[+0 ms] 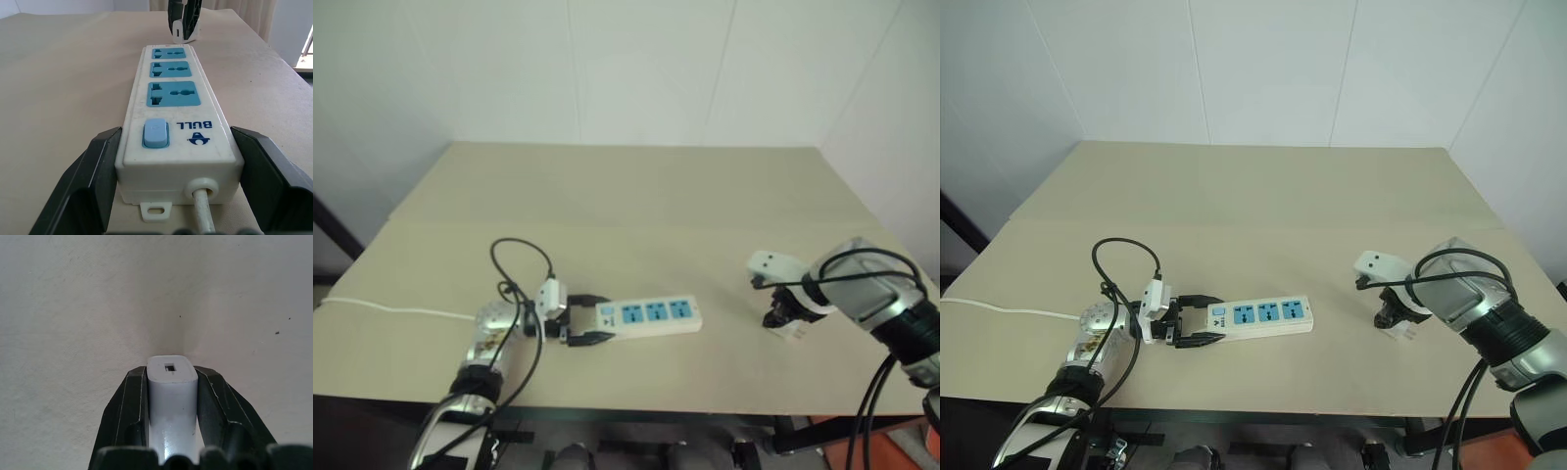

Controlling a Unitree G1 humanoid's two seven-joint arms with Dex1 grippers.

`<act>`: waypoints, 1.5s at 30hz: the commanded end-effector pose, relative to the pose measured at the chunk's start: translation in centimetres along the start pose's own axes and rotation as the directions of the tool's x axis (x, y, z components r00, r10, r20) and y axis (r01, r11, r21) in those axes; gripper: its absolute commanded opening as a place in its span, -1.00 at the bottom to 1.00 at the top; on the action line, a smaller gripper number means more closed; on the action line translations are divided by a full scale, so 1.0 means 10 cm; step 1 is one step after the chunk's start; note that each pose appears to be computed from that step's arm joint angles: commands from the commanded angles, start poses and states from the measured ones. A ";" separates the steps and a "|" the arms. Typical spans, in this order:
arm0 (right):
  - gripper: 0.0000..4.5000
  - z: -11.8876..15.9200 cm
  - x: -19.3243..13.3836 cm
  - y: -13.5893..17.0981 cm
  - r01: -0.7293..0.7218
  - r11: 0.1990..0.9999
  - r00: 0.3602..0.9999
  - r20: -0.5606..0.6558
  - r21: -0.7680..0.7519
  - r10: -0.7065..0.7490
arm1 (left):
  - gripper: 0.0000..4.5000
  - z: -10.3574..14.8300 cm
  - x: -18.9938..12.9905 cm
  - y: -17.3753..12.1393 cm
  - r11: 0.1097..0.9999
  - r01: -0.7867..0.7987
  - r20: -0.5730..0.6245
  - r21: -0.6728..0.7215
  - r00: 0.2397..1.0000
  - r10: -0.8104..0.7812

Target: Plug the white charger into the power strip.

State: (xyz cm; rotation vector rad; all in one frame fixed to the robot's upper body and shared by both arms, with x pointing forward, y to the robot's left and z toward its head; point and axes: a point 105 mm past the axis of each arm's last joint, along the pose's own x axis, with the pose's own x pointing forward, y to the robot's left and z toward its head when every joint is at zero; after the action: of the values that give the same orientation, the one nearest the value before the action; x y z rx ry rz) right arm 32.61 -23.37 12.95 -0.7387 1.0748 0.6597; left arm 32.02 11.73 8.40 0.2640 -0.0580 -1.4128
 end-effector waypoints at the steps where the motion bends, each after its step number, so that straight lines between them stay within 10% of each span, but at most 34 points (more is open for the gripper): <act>1: -0.50 0.02 -0.11 -0.04 0.054 0.997 0.998 -0.013 -0.060 -0.055 | 0.43 -0.15 0.04 -0.12 0.998 0.046 -0.054 -0.040 0.997 -0.049; 9: -0.50 0.74 -0.82 0.19 0.126 0.963 0.900 0.435 -0.237 -0.011 | 0.43 -0.10 0.03 -0.12 0.997 0.071 -0.053 -0.029 0.996 -0.073; 16: -0.50 1.14 -1.21 0.59 0.162 0.913 0.392 0.874 -0.374 0.288 | 0.43 -0.04 -0.02 -0.09 0.996 0.093 -0.064 -0.012 0.994 -0.093; 25: -0.50 1.38 -0.82 0.64 -0.135 0.916 -0.054 0.926 -0.377 0.373 | 0.43 0.00 0.01 -0.15 0.993 0.115 -0.061 -0.014 0.991 -0.116; 45: -0.50 1.52 -0.13 0.96 -0.268 0.818 -0.204 0.860 -0.509 0.468 | 0.43 0.03 -0.04 -0.24 0.996 0.070 -0.074 -0.060 0.994 -0.074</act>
State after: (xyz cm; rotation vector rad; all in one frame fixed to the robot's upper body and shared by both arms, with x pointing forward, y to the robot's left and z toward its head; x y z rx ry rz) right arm 32.98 -5.57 16.03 0.2115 -0.2750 1.5074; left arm 29.94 11.83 8.45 0.2618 0.0387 -1.4560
